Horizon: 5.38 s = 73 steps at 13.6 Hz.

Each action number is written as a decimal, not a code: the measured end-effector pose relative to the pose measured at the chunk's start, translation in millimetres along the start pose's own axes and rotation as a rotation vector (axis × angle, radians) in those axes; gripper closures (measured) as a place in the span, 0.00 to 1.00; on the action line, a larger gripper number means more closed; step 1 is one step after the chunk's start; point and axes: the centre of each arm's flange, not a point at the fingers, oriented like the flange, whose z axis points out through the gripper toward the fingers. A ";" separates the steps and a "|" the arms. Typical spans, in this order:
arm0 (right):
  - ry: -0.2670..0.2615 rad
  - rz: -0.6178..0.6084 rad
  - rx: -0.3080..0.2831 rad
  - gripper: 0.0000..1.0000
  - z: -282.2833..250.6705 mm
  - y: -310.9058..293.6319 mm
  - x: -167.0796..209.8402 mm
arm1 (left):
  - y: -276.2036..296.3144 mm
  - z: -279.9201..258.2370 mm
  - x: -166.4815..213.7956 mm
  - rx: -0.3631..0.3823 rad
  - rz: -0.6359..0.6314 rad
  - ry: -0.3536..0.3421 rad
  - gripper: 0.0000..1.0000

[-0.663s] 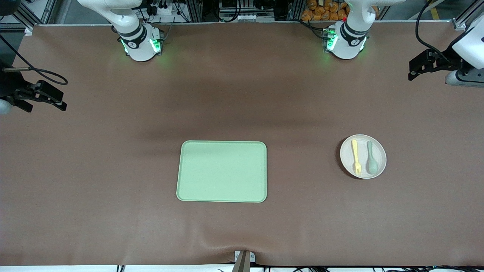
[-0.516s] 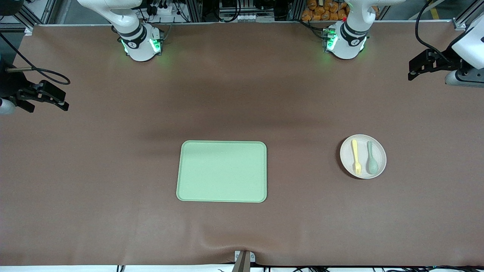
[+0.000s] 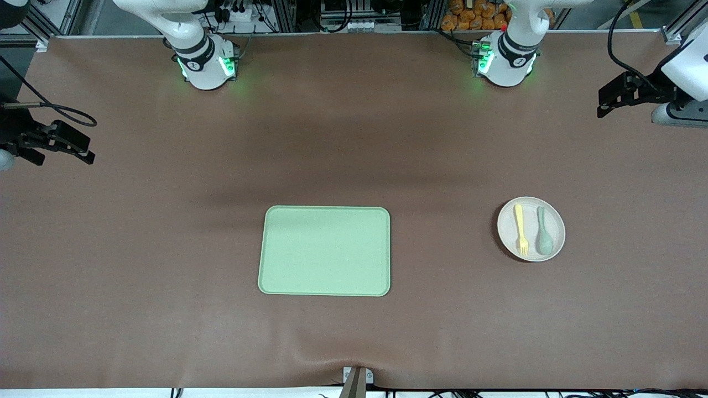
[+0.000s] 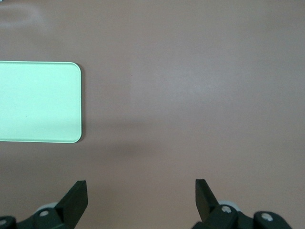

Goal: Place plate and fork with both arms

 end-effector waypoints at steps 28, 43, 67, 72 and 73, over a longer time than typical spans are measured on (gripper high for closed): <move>-0.006 0.002 0.001 0.00 2.6 0.5 1.0 | -101.4 162.7 86.5 -0.053 -0.149 -0.188 0.00; -0.007 0.002 0.001 0.00 3.2 0.5 1.3 | -140.7 440.8 111.0 0.043 -0.113 0.004 0.00; -0.009 0.002 0.001 0.00 4.3 0.5 1.8 | -129.6 451.9 118.1 0.059 -0.052 0.016 0.92; -0.009 0.002 0.001 0.00 4.5 0.5 1.8 | -98.9 438.7 133.3 -0.060 -0.108 0.059 0.93; -0.009 0.002 0.001 0.00 4.5 0.5 1.9 | -90.3 435.9 136.4 -0.088 -0.118 0.067 0.93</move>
